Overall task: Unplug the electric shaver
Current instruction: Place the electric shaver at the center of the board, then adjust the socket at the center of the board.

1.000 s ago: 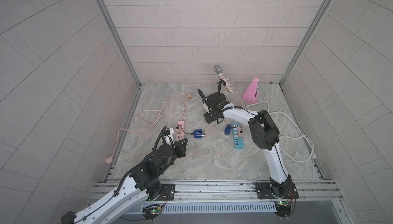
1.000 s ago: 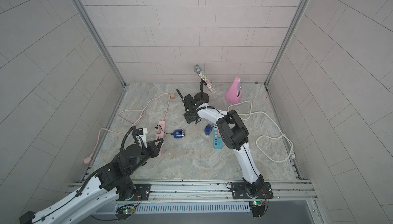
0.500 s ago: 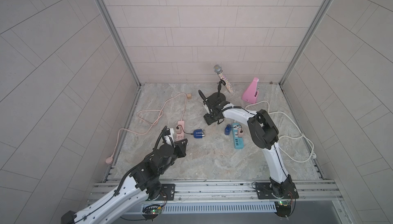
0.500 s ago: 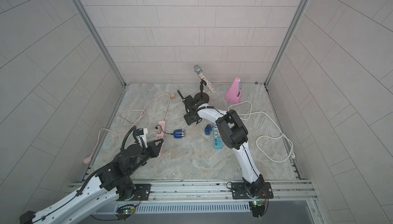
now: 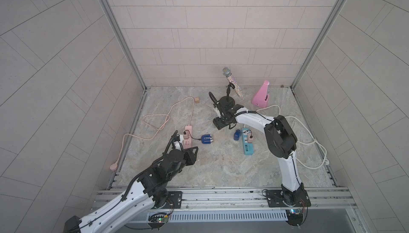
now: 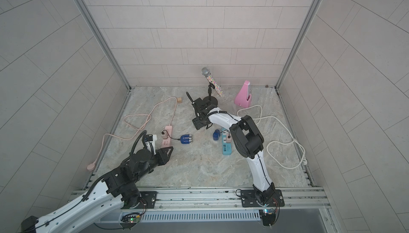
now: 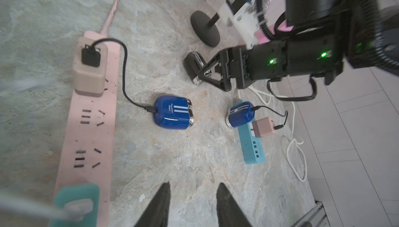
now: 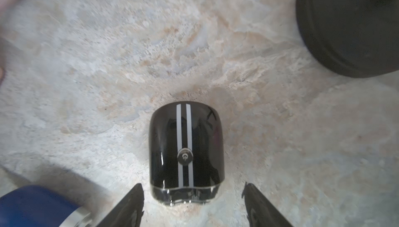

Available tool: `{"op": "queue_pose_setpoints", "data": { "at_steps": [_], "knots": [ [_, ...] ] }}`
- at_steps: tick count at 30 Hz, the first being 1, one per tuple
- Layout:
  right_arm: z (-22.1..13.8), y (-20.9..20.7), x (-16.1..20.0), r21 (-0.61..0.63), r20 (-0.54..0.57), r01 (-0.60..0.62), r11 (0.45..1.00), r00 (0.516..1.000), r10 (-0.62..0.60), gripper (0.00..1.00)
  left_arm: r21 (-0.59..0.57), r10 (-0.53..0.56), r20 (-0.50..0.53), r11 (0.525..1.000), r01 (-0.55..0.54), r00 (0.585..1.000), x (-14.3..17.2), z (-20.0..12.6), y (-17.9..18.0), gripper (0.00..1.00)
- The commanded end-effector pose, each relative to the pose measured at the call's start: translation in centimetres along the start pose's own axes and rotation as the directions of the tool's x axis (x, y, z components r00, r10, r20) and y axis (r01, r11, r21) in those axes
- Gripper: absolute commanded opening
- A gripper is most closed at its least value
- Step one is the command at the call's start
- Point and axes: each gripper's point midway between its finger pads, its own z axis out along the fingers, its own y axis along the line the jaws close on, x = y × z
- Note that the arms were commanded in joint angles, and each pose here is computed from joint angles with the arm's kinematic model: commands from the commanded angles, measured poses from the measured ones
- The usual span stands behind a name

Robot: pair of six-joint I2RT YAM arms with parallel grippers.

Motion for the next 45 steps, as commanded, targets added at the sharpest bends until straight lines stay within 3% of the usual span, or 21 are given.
{"op": "queue_pose_setpoints", "data": {
  "at_steps": [1, 10, 16, 22, 30, 35, 40, 45],
  "knots": [
    [-2.5, -0.5, -0.6, 0.010, 0.040, -0.011, 1.000, 0.999, 0.010, 0.75, 0.004, -0.015, -0.037, 1.000, 0.015, 0.999, 0.1, -0.3, -0.6, 0.51],
    [-4.5, 0.1, 1.3, -0.015, 0.039, -0.020, 1.000, 0.999, 0.020, 0.75, 0.022, -0.001, -0.094, 1.000, 0.003, 0.996, 0.5, -0.7, -1.7, 0.63],
    [-6.5, 4.1, 3.4, -0.016, 0.042, 0.058, 0.998, 0.997, -0.057, 0.76, -0.075, 0.120, 0.056, 0.990, -0.116, 0.991, -5.0, -5.4, -2.1, 0.65],
    [-8.9, 8.9, 4.2, -0.134, 0.078, 0.060, 0.989, 0.996, -0.050, 0.77, -0.183, 0.162, 0.210, 0.975, -0.124, 0.964, -8.3, -9.1, 0.0, 0.67],
    [-12.2, 16.9, 5.0, -0.243, 0.156, 0.115, 0.963, 0.985, -0.078, 0.77, -0.231, 0.187, 0.231, 0.964, -0.133, 0.955, -8.9, -10.2, 0.9, 0.67],
    [-12.5, 21.9, 6.0, -0.308, 0.167, 0.151, 0.939, 0.981, -0.103, 0.78, -0.243, 0.189, 0.246, 0.961, -0.129, 0.950, -9.2, -10.8, 1.3, 0.68],
    [-12.0, 25.0, 6.5, -0.262, 0.150, 0.254, 0.931, 0.964, -0.221, 0.77, -0.237, 0.187, 0.249, 0.963, -0.128, 0.950, -9.2, -11.0, 1.3, 0.69],
    [-10.8, 25.8, 6.3, -0.231, 0.125, 0.266, 0.936, 0.962, -0.242, 0.76, -0.242, 0.190, 0.245, 0.962, -0.130, 0.951, -9.1, -10.9, 1.3, 0.69]
  ]
}}
